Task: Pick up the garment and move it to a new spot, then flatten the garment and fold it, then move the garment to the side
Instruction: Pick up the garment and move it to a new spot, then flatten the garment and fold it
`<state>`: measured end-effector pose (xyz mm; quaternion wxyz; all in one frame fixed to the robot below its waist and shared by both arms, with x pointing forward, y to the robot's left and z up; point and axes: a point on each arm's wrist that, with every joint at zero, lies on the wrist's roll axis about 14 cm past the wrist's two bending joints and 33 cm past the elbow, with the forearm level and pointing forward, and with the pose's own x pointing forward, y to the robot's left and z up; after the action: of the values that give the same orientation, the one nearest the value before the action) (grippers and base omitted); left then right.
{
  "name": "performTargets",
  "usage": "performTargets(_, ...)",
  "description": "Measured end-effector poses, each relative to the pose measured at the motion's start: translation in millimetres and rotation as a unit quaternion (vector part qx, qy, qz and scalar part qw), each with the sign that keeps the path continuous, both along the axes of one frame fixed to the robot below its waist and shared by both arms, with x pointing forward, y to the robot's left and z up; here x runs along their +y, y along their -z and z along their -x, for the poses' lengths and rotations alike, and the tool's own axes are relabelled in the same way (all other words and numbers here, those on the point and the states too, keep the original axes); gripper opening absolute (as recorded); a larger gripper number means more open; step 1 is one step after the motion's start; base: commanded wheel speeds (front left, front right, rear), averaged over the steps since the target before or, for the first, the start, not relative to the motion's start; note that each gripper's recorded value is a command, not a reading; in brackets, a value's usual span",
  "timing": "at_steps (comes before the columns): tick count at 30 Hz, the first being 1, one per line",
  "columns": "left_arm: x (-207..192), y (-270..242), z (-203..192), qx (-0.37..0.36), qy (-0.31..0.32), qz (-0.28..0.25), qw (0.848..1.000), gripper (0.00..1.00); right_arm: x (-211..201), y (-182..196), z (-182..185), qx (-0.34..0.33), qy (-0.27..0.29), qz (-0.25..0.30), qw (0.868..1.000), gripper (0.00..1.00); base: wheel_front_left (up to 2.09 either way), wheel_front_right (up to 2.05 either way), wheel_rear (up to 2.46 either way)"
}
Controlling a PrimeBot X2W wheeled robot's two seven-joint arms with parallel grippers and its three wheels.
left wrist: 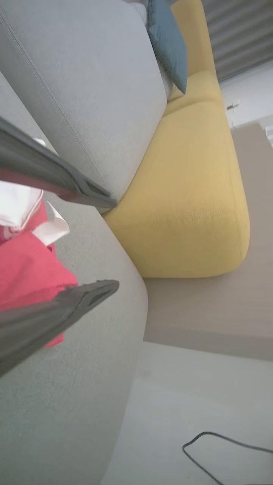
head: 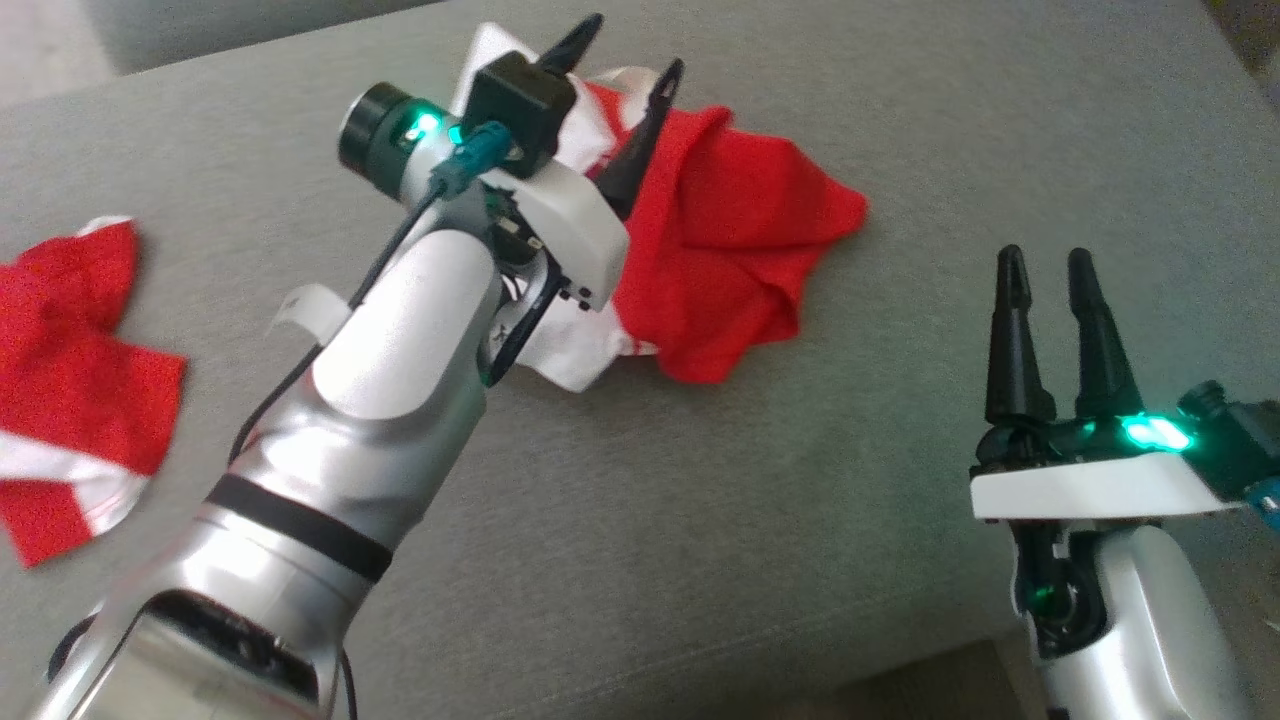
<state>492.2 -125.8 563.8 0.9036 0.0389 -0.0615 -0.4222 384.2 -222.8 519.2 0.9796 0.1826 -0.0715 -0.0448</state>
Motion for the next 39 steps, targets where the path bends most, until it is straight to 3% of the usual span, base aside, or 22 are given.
performTargets(5, 54, -8, -13, -0.001, -0.077, 0.021, 0.997, 1.0, 20, -3, -12, -0.007, -0.031, 0.01, 0.999, 1.0, 0.0, 0.0, 0.0)
performTargets(9, 125, 10, -10, 0.015, -0.157, 0.015, 0.987, 1.0, 41, 2, -15, -0.002, -0.06, 0.015, 0.998, 1.0, 0.0, 0.0, 0.0)
performTargets(14, 211, 40, 25, 0.044, -0.251, 0.013, 0.967, 1.0, 72, 4, -16, 0.001, -0.106, 0.022, 0.994, 1.0, 0.0, 0.0, 0.0)
performTargets(18, 252, 43, 65, 0.041, -0.304, 0.03, 0.951, 1.0, 95, -3, -16, -0.01, -0.139, 0.031, 0.99, 1.0, 0.0, 0.0, 0.0)
performTargets(27, 277, 42, 137, 0.038, -0.369, 0.086, 0.925, 1.0, 115, -1, 0, -0.007, -0.169, 0.044, 0.985, 1.0, 0.0, 0.0, 0.0)
performTargets(39, 271, 34, 137, 0.028, -0.361, 0.106, 0.926, 1.0, 128, 21, -5, 0.025, -0.189, 0.057, 0.98, 1.0, 0.0, 0.0, 0.0)
